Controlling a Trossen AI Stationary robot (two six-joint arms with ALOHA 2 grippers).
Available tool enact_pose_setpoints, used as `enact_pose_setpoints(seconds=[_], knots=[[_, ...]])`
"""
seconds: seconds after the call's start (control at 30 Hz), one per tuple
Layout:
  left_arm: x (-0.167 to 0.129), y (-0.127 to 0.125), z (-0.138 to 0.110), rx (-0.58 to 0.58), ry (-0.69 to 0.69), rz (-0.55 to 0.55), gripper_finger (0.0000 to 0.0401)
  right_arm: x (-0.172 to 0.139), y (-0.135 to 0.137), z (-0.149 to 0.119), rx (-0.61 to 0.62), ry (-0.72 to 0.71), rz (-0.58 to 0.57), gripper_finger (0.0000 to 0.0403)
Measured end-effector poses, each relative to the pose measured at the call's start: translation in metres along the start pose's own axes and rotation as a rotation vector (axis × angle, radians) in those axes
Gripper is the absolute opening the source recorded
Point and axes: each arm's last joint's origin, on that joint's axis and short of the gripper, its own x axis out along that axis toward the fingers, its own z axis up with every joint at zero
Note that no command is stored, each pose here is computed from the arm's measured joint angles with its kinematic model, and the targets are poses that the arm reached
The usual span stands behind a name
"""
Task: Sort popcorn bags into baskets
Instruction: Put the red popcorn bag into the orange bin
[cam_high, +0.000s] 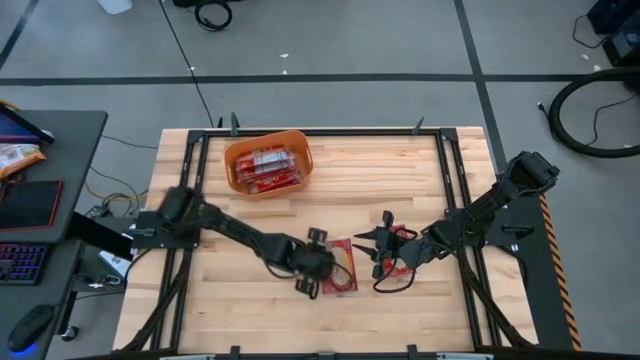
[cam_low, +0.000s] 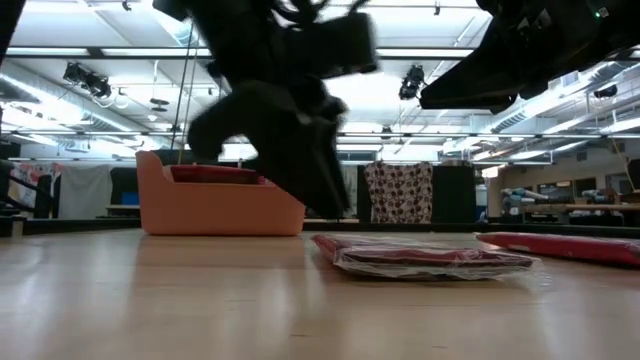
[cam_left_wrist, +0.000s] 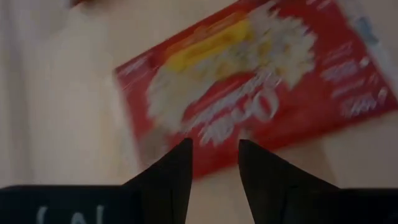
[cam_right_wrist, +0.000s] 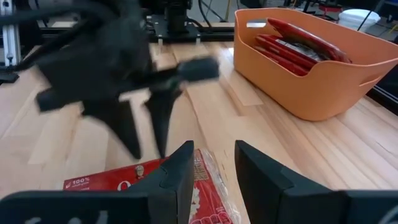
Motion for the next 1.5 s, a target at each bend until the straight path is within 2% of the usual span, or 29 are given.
enact_pose_setpoints(seconds=[0.13, 0.23, 0.37, 0.5, 0.6, 0.87, 0.97, 1.07, 1.17, 1.27, 1.5], knots=[[0.019, -0.011, 0.008, 0.084, 0.011, -0.037, 0.0134, 0.0, 0.0, 0.0, 0.0, 0.001, 0.001, 0.012], [0.025, -0.008, 0.013, 0.102, 0.005, -0.041, 0.0134, 0.0, 0.0, 0.0, -0.001, 0.001, 0.0, 0.012], [0.032, 0.009, 0.007, 0.0, 0.066, -0.031, 0.0134, 0.0, 0.0, -0.001, -0.004, 0.005, 0.0, 0.012], [0.036, 0.032, -0.007, -0.169, 0.193, -0.002, 0.0134, 0.0, 0.0, -0.001, -0.007, 0.007, 0.0, 0.012], [0.037, 0.046, -0.018, -0.236, 0.296, 0.02, 0.0134, 0.0, 0.0, -0.001, -0.008, 0.007, -0.001, 0.012], [0.016, 0.074, -0.044, -0.243, 0.537, 0.077, 0.0134, 0.0, 0.0, -0.001, -0.008, 0.008, 0.001, 0.012], [-0.004, 0.085, -0.039, -0.264, 0.505, 0.091, 0.0134, 0.0, 0.0, -0.001, -0.011, 0.01, 0.001, 0.012], [-0.018, 0.085, -0.035, -0.253, 0.477, 0.075, 0.0134, 0.0, 0.0, -0.001, -0.012, 0.011, 0.001, 0.012], [-0.022, 0.077, -0.025, -0.291, 0.391, 0.062, 0.0134, 0.0, 0.0, -0.001, -0.011, 0.011, 0.001, 0.012], [-0.022, 0.068, -0.013, -0.393, 0.277, 0.067, 0.0135, 0.0, 0.0, -0.001, -0.007, 0.006, 0.003, 0.0121], [-0.016, 0.032, 0.002, -0.417, 0.155, 0.076, 0.0165, 0.0, 0.0, -0.001, -0.009, 0.005, 0.002, 0.0121]])
